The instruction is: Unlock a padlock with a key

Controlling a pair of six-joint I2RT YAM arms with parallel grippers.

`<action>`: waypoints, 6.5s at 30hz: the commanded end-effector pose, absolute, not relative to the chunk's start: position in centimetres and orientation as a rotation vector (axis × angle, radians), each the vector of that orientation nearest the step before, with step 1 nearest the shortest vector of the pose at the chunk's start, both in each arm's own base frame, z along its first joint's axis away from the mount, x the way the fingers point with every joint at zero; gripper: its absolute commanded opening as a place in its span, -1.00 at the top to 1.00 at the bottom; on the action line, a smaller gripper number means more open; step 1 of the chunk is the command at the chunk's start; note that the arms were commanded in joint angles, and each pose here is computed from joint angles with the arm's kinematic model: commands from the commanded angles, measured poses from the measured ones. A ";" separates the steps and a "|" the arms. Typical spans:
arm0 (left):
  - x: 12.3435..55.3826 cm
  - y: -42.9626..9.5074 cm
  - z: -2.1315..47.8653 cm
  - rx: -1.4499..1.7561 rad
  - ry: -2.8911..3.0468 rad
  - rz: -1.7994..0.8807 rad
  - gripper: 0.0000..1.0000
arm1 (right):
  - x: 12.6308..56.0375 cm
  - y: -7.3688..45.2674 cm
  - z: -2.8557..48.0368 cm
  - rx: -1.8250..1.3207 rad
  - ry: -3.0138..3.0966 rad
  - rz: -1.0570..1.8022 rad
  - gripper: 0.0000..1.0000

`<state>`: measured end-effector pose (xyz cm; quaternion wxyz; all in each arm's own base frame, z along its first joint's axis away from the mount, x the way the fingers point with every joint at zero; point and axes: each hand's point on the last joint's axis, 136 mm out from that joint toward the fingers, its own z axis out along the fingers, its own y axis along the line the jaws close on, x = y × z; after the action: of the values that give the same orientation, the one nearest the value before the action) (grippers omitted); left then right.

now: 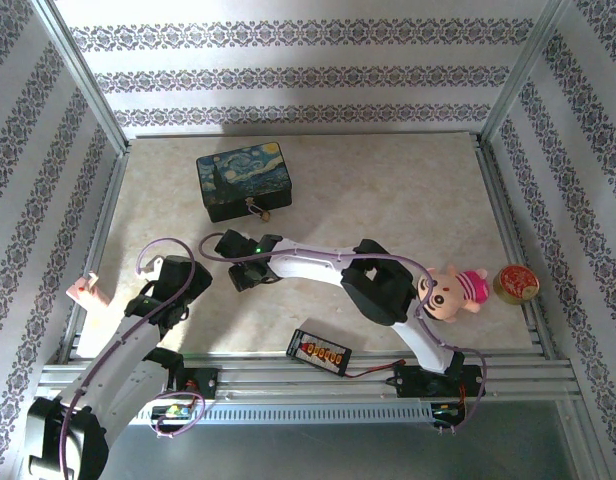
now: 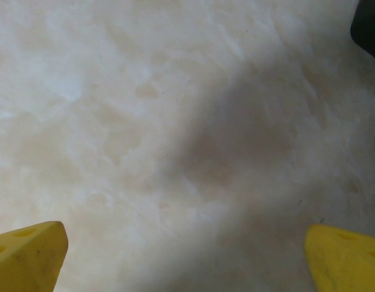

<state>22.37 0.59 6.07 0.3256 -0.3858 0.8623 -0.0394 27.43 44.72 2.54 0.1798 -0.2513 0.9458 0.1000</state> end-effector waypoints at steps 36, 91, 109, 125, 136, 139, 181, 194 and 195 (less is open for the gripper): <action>23.0 0.7 6.3 -1.045 2.234 -0.128 -0.99 | 29.2 36.8 3.5 -0.486 2.685 0.050 0.41; 24.0 -1.2 6.4 -0.943 2.287 -0.235 -0.99 | 30.6 39.4 2.9 -0.288 2.745 0.314 1.00; 27.3 -8.5 8.3 -0.556 2.308 -0.682 -0.60 | 30.6 37.6 7.1 -0.061 2.718 0.581 1.00; 28.0 -13.8 14.7 -0.134 2.063 -0.964 -0.48 | 29.1 36.0 15.4 -0.176 2.559 0.787 1.00; 27.6 -16.7 20.8 0.222 1.789 -0.929 -0.33 | 28.0 35.3 21.4 -0.209 2.440 1.001 1.00; 27.4 -18.0 21.6 0.332 1.718 -0.878 -0.25 | 27.8 35.0 22.6 -0.191 2.407 1.057 1.00; 29.0 -26.5 23.4 0.743 1.421 -0.769 0.69 | 26.4 32.6 25.0 -0.090 2.306 1.146 1.00; 26.4 -26.1 22.2 0.883 1.477 -0.750 1.00 | 26.4 31.5 26.4 -0.150 2.263 1.112 0.86; 25.9 -26.0 22.0 0.912 1.488 -0.754 1.00 | 26.2 31.3 26.8 -0.179 2.247 1.106 0.73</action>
<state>27.45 -25.64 21.80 0.5992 0.3484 0.6451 -0.3215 25.79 32.84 25.01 0.2700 -0.0537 0.8607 0.4282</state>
